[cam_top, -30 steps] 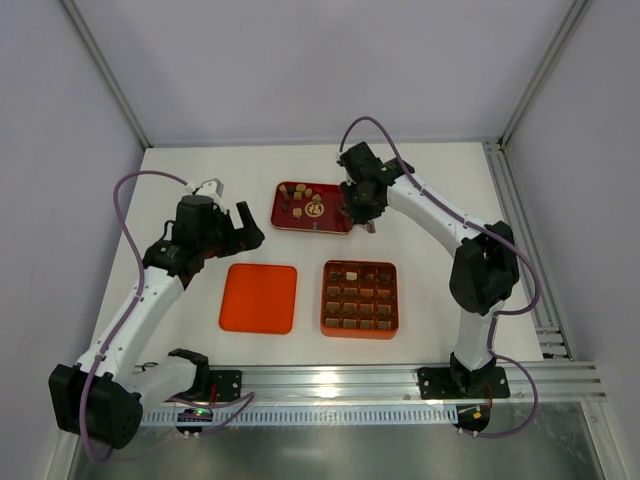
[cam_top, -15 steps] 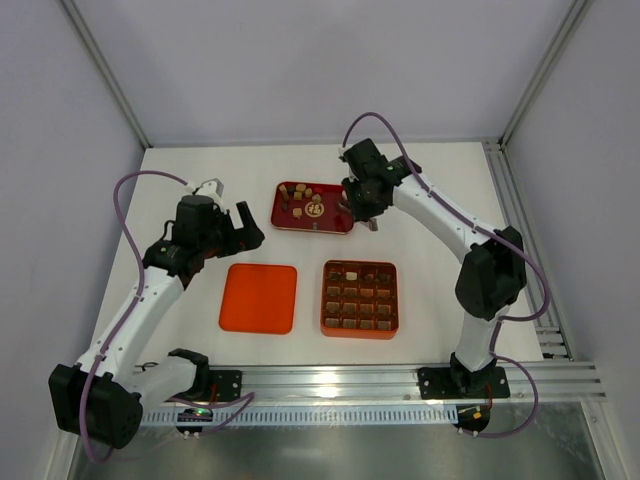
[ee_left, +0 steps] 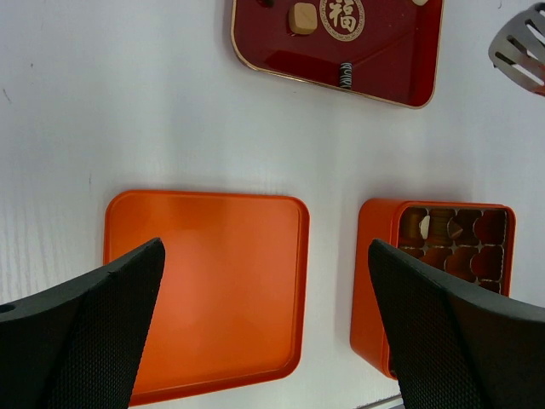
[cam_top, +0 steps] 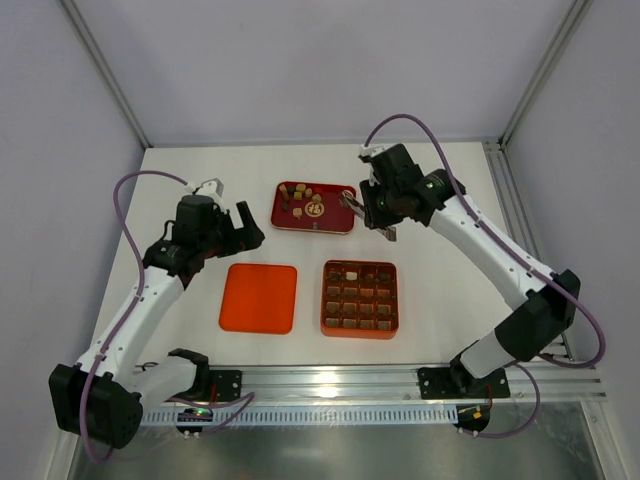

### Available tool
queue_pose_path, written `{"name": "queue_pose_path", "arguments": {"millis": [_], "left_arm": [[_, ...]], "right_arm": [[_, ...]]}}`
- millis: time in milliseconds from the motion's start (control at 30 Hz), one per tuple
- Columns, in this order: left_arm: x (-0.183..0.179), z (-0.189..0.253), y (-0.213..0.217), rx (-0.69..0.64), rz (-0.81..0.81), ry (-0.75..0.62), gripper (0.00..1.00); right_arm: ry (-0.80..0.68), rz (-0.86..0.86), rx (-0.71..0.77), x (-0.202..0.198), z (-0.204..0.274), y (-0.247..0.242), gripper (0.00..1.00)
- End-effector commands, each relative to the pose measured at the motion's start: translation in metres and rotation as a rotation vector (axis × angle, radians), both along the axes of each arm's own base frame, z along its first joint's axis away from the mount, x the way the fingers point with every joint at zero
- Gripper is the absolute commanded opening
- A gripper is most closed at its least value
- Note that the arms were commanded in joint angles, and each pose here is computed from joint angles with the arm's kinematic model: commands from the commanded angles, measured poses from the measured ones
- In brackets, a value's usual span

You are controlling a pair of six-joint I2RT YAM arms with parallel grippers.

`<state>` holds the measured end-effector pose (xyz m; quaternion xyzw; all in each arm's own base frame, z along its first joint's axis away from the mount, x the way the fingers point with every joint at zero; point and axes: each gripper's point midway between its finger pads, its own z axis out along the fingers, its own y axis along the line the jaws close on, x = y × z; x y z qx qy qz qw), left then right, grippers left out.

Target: Pack the chocolate

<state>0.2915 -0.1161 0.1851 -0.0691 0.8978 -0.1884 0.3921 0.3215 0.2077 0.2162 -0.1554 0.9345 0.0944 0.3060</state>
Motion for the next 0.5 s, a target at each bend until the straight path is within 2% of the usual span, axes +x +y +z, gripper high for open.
{"name": "queue_pose_path", "arguments": {"millis": [0,467], "left_arm": [[0.004,0.004,-0.001,-0.005,-0.008,-0.024,1.00],[0.003,0.006,-0.001,-0.006,-0.009,-0.032,1.00]], "right_arm": [[-0.038,0.028,0.060,-0.035,0.025,0.001,0.28],[0.038,0.077,0.157,-0.145,0.014,-0.009,0.29]]}}
